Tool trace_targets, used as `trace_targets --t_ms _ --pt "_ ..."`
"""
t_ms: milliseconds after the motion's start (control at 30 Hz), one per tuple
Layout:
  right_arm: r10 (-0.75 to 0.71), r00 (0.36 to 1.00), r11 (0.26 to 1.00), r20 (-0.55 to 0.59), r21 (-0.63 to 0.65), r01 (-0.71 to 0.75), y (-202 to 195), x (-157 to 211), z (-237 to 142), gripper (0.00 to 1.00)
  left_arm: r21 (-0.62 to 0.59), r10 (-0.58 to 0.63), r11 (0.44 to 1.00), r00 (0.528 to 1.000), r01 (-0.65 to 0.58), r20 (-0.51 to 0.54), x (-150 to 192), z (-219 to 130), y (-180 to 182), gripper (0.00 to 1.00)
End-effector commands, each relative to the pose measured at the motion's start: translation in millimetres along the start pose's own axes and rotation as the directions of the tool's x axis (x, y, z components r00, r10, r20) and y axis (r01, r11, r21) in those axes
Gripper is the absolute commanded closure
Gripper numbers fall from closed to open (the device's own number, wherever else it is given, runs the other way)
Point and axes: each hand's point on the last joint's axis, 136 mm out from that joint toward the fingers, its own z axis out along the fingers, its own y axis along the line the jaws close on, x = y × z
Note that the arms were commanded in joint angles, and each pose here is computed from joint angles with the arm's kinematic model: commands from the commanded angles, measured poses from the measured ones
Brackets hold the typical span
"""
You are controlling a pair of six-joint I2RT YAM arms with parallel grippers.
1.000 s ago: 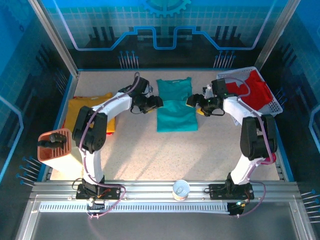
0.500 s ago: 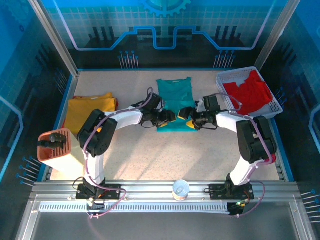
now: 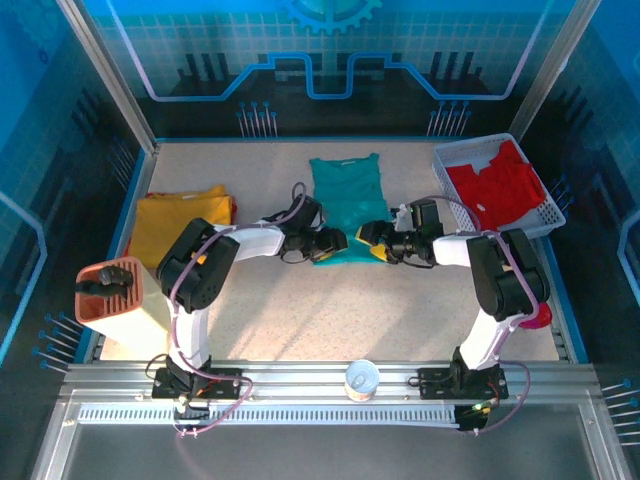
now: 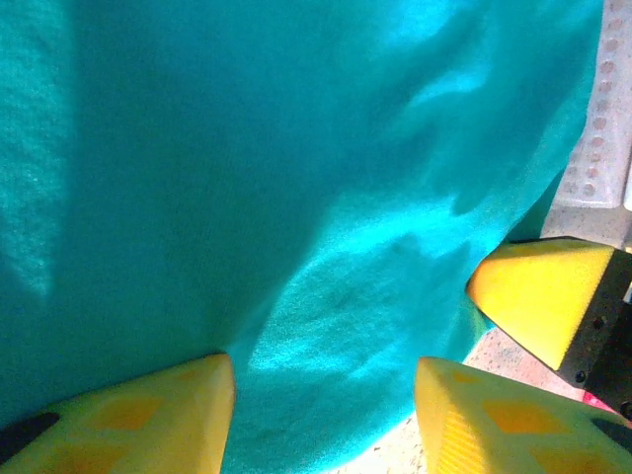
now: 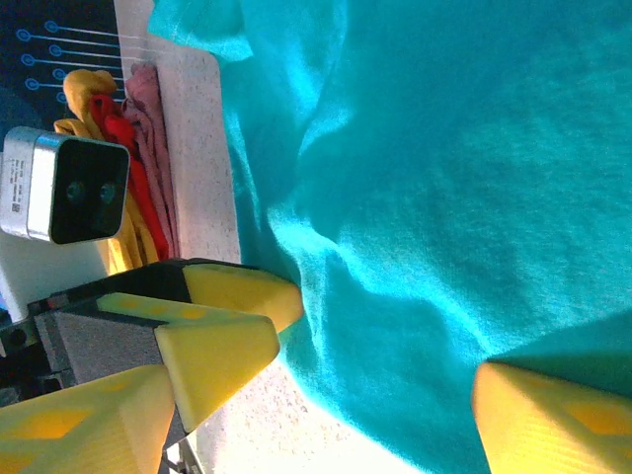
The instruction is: Fold and stack the t-shirts
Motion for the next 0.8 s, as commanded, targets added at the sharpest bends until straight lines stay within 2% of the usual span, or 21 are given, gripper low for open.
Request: trace_targets --t_ms 0,433,633,767 --pt "0.1 0.994 0.977 -0.051 0.192 -0.088 -49.5 32.1 -8.4 0.19 -0.145 -0.026 0.989 0.997 0.016 -0.066 30.6 -6.0 40.4 0.47" --pt "0.11 0.99 0.96 -0.093 0.269 -0.081 -56.0 80.2 -31.8 0.2 -0.173 -0.021 0.985 0.992 -0.002 -0.128 80.1 -21.9 52.3 0.48" --pt "0.065 0.992 0.95 -0.108 0.311 -0.029 -49.0 101.1 -47.4 0.19 -0.164 -0.013 0.986 0.989 -0.012 -0.148 106.7 -33.3 41.1 0.48" --pt "0.012 0.993 0.94 -0.115 0.339 0.027 -34.4 107.1 -63.7 0.18 -0.129 -0.001 0.991 0.985 -0.022 -0.171 115.4 -47.7 20.3 0.47"
